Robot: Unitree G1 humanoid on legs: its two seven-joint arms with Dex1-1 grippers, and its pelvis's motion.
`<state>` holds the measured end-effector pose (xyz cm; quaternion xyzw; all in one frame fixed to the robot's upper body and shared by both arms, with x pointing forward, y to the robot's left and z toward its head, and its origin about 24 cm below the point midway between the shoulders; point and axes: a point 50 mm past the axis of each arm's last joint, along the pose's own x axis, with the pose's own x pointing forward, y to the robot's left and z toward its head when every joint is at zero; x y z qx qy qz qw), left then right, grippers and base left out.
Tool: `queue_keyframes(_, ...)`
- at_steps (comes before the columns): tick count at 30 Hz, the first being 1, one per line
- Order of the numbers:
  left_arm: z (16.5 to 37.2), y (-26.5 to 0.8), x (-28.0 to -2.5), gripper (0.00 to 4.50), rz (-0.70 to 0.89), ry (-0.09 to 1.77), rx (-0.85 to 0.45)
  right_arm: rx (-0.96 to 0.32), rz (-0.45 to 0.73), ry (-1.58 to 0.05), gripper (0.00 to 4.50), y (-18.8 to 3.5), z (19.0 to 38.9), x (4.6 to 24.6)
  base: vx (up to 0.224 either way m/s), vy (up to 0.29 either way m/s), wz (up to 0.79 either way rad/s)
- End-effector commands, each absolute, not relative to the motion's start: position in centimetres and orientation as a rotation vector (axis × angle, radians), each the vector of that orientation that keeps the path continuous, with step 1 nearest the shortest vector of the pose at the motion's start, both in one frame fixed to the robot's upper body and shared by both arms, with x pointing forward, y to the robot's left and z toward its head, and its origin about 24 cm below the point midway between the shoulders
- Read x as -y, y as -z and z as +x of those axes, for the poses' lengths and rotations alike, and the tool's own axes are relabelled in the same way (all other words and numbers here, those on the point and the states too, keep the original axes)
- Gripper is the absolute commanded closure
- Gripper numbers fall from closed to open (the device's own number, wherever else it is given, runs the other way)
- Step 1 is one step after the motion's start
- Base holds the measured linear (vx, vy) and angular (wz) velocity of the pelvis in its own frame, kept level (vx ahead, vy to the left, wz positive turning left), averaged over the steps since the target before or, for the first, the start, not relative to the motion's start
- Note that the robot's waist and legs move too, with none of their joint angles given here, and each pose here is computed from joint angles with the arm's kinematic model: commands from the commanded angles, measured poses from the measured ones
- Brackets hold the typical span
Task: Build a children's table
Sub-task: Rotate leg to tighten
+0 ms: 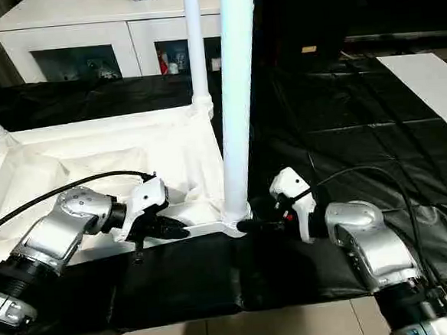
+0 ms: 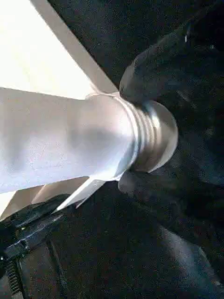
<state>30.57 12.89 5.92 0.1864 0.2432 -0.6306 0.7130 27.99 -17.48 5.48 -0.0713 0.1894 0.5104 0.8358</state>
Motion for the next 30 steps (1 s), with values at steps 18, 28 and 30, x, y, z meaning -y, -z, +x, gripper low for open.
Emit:
queue_keyframes(18,30.4,-6.7,-11.2,4.50,0.420,1.480,-0.489,-0.311,-0.223,-1.157,0.85,-6.9,28.8,15.7,0.000,0.000,0.00)
queue_keyframes(28,30.5,-6.7,-11.3,4.50,0.423,1.472,-0.484,-0.370,-0.290,-1.158,0.85,-6.4,28.1,17.2,0.000,0.000,0.00)
queue_keyframes(30,30.6,-6.7,-11.2,4.50,0.424,1.473,-0.481,-0.375,-0.289,-1.153,0.85,-6.3,28.2,17.3,0.000,0.000,0.00)
